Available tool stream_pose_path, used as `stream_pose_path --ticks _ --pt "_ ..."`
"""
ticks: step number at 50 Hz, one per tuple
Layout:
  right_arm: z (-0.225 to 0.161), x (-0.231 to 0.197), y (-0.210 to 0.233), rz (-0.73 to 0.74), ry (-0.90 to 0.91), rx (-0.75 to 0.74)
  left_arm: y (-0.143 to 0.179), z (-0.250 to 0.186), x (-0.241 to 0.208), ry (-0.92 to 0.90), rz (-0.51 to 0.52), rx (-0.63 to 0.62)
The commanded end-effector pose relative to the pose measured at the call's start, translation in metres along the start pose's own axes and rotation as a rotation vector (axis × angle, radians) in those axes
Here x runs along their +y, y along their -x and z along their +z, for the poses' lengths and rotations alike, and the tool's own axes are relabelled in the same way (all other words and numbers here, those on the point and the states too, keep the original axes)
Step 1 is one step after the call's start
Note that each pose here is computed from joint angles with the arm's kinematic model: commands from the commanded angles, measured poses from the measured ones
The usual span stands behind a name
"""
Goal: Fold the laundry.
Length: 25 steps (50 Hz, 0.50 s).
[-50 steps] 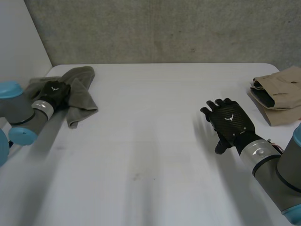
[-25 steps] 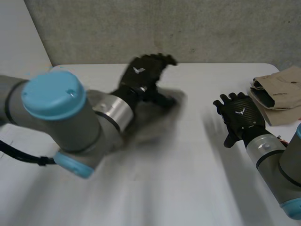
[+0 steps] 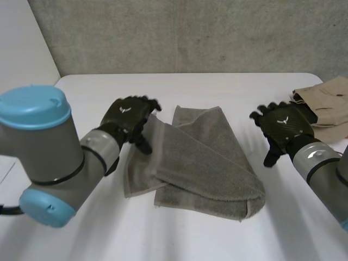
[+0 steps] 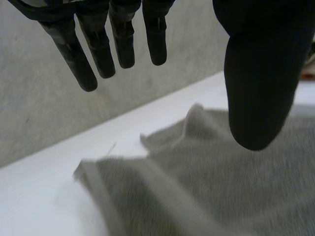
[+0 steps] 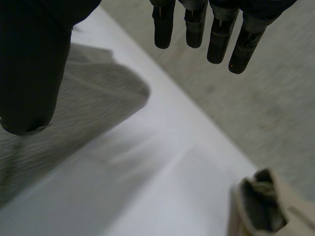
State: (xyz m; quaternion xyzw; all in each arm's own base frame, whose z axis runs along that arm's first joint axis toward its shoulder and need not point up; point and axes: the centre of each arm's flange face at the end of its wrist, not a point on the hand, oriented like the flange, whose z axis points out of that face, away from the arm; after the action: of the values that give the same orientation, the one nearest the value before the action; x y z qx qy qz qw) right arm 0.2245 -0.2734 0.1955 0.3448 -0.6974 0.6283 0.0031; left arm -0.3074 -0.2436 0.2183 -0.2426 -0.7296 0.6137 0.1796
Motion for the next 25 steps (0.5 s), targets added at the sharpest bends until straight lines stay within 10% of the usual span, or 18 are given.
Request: stream_pose_path --ticks 1,25 --pt "-0.02 0.002 0.008 0.046 0.194 -0.136 0.01 -0.017 0.034 0.121 0.078 -0.055" --pt "-0.034 0.033 0.029 0.045 0.18 -0.146 0.006 0.028 0.098 0.145 0.157 -0.019"
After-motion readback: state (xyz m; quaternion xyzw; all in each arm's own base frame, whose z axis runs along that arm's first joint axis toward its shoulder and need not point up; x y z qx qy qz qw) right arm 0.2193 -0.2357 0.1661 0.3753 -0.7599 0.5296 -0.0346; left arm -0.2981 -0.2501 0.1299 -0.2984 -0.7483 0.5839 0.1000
